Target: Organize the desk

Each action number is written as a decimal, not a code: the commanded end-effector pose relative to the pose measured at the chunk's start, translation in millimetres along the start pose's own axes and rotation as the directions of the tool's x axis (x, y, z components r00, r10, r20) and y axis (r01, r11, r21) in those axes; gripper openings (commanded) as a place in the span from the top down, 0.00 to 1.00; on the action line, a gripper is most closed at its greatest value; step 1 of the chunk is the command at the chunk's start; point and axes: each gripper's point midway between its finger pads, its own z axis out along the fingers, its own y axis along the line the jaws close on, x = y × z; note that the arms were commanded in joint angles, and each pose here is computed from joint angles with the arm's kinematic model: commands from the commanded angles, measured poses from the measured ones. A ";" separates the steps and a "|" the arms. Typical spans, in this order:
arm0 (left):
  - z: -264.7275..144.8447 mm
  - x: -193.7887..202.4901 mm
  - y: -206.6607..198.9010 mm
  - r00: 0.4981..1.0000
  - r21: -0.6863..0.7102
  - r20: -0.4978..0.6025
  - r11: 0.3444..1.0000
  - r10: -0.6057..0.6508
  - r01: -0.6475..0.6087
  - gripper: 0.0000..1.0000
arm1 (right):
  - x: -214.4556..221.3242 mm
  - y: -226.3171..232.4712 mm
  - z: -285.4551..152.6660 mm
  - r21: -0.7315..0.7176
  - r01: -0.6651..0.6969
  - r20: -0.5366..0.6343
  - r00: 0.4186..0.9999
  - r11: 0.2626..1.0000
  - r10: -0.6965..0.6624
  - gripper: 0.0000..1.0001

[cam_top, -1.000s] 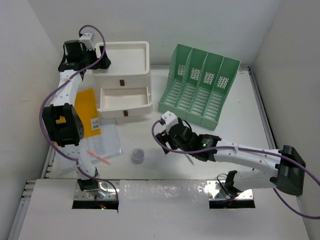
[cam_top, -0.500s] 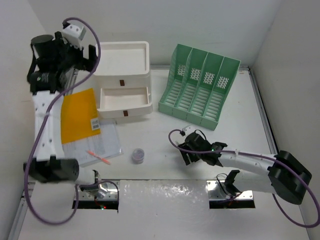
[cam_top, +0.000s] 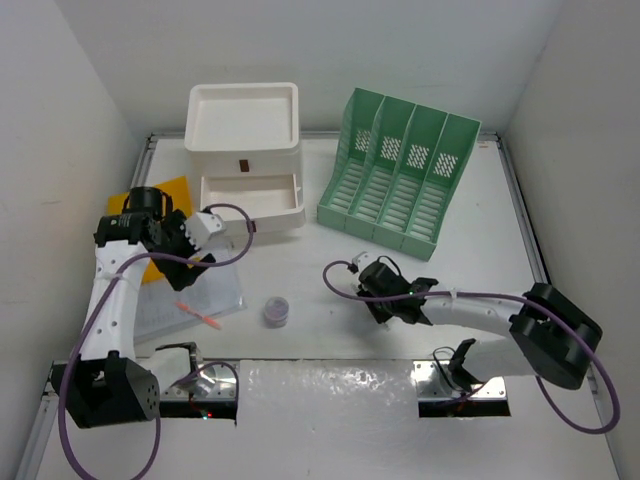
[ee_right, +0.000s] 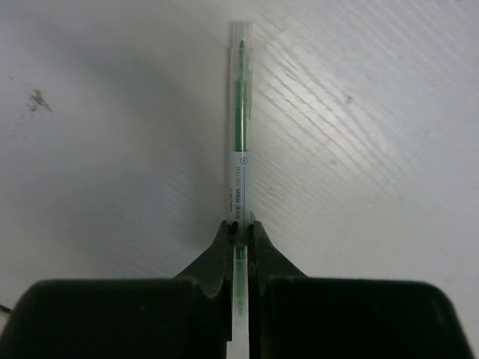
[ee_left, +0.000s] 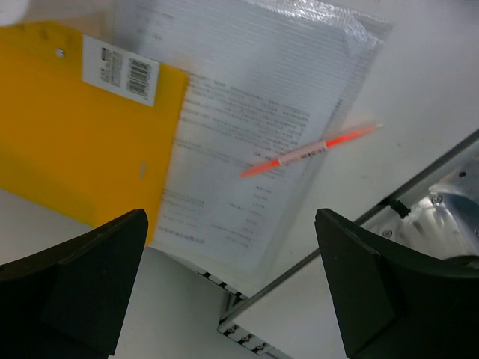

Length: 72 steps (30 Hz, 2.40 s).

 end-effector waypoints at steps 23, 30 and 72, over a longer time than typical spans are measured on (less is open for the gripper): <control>39.3 65.3 -58.8 0.977 0.205 -0.150 0.971 0.153 -0.121 0.08 | -421.6 102.6 -9.6 0.180 0.742 0.447 0.523 0.646 -0.726 0.75; 51.3 66.8 -62.1 0.952 0.281 -0.104 0.927 0.286 -0.248 0.07 | -433.9 87.3 -18.2 0.241 0.683 0.473 0.538 0.689 -0.698 0.20; 80.3 -4.9 -89.5 0.900 0.436 0.313 0.795 0.305 -0.421 1.00 | -350.2 52.3 -129.5 0.210 0.500 0.639 0.580 0.840 -0.505 0.16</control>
